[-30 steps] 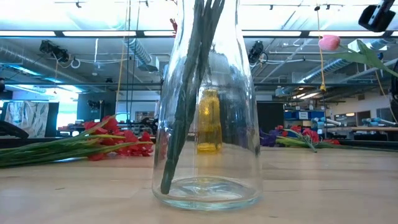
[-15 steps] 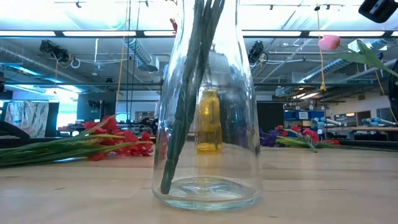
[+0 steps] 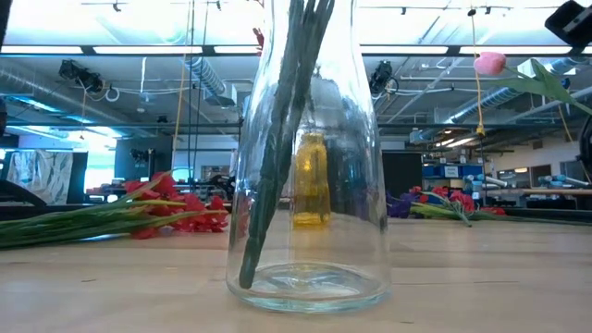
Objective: Sort flowers into vase by color
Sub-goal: Put the bottom left pink tulip into the green vase
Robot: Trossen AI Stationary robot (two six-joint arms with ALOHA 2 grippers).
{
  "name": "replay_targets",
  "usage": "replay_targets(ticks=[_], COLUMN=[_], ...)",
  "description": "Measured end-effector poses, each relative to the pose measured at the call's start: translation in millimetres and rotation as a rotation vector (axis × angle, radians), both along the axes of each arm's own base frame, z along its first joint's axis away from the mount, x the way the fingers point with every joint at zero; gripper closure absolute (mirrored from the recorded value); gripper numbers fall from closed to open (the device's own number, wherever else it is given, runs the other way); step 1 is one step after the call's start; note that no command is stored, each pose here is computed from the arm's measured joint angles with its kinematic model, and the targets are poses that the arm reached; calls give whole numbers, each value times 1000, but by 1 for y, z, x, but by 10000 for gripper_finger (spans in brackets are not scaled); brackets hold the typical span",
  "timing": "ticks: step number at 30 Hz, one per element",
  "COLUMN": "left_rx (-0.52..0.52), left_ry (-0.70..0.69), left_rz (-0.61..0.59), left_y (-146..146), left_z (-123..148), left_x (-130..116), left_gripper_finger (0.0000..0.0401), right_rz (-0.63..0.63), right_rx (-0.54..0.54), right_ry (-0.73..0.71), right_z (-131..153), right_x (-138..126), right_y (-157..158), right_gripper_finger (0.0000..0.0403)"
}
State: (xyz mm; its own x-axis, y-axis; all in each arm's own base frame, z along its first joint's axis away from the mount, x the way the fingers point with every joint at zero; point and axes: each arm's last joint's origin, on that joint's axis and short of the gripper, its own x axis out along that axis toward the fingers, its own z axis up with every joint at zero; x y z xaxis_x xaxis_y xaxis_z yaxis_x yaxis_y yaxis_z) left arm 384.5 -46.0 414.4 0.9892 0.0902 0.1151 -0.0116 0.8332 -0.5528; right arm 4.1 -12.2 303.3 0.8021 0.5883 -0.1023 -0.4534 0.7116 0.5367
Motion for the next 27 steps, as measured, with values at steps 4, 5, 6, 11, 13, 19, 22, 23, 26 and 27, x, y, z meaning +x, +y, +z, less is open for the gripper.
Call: replay_targets(ticks=[4,5,6,11,13,19,22,23,26,27], left_rx=[-34,-33,-33,-5,4,15,18,19,31,39], left_ry=[-67,-53,-52,12,11,-30,-19,-8,6,6], left_rz=[22,32,33,43,49,105,151,167,197,199], left_y=[-5,-6,-7,-7,-6,-4,-3,-1,2,3], left_z=[-14,-18,-19,-25,-25,-21,-22,-23,-24,-24], left_x=[30,39,46,76,86,101,102,102,103,103], left_gripper_finger=[145,145,145,145,145,145,145,145,145,145], right_rz=[36,37,32,-56,-106,-175,-183,-189,-208,-206], right_rx=[-20,-22,-18,54,74,140,169,184,204,202], right_ry=[-1,7,14,37,49,10,-41,-56,-78,-79], right_z=[-1,-2,-2,0,-1,-2,-1,0,-3,-5], right_x=[-1,-1,-1,1,3,10,15,16,23,25], right_y=[0,0,0,-1,0,7,14,16,25,28], right_gripper_finger=[402,402,402,402,402,402,402,402,402,402])
